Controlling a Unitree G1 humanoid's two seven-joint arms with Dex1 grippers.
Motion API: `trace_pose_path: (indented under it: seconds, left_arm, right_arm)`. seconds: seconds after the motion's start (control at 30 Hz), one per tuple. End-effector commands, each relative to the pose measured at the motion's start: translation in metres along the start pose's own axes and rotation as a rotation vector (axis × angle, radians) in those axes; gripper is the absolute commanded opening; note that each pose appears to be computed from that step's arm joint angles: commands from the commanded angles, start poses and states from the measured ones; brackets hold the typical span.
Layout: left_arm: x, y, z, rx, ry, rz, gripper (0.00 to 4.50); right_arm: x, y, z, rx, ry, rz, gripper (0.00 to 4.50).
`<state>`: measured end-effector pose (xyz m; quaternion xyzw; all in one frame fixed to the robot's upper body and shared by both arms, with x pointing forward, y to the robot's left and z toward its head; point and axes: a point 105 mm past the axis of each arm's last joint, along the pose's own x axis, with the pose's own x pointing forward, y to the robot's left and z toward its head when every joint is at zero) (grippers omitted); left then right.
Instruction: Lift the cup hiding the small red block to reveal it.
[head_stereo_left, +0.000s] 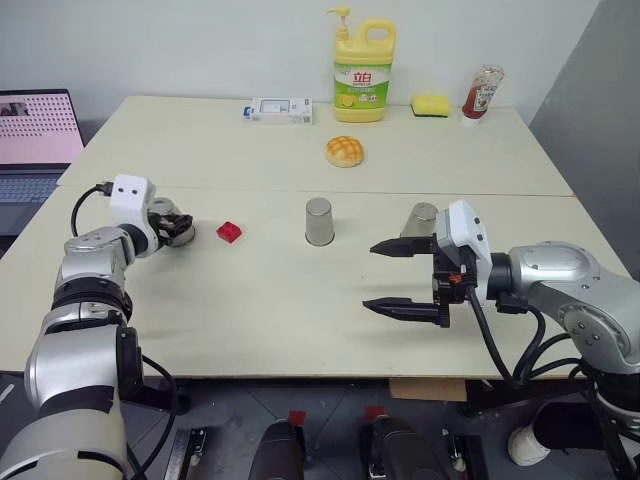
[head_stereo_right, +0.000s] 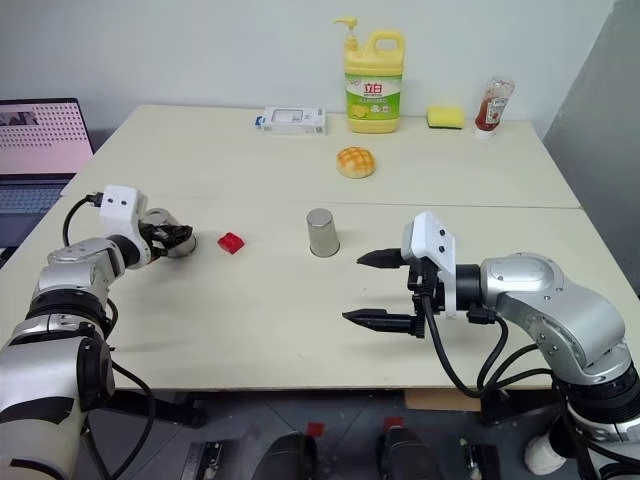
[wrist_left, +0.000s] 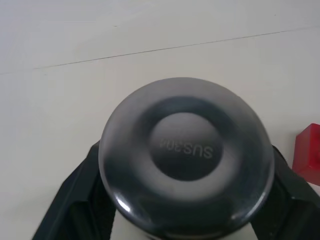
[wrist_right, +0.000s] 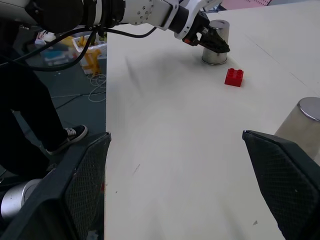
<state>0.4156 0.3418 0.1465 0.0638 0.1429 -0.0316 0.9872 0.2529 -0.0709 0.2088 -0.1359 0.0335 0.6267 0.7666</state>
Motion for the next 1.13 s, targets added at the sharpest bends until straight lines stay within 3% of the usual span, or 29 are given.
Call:
trace_pose_path:
  seconds: [0.03, 0.3, 0.4, 0.5, 0.67, 0.8, 0.97, 1.13]
  left_arm:
    - [-0.004, 0.006, 0.017, -0.038, -0.058, 0.005, 4.31]
    - [-0.02, 0.018, 0.057, 0.038, -0.162, 0.007, 4.45]
    - [-0.031, 0.015, 0.084, 0.14, -0.231, -0.023, 4.45]
    - [-0.042, 0.007, 0.093, 0.241, -0.234, -0.085, 4.45]
    - [-0.072, -0.017, 0.088, 0.361, -0.176, -0.312, 4.45]
    - [-0.1, -0.03, 0.065, 0.456, -0.048, -0.467, 4.45]
    - [-0.122, -0.041, 0.041, 0.457, 0.054, -0.576, 4.45]
    - [-0.128, -0.042, 0.036, 0.436, 0.061, -0.584, 4.45]
  right_arm:
    - [-0.002, 0.003, 0.008, -0.042, -0.02, -0.01, 4.5]
    - [-0.003, 0.004, 0.009, -0.037, -0.033, -0.024, 4.5]
    - [-0.004, 0.002, 0.011, -0.04, -0.045, -0.038, 4.5]
    - [-0.005, 0.0, 0.011, -0.042, -0.057, -0.054, 4.5]
    - [-0.011, -0.006, 0.008, -0.053, -0.05, -0.09, 4.5]
    - [-0.028, -0.017, 0.002, -0.051, -0.018, -0.148, 4.5]
    - [-0.043, -0.024, -0.002, -0.028, 0.02, -0.16, 4.5]
    - [-0.047, -0.025, -0.001, -0.016, 0.03, -0.147, 4.5]
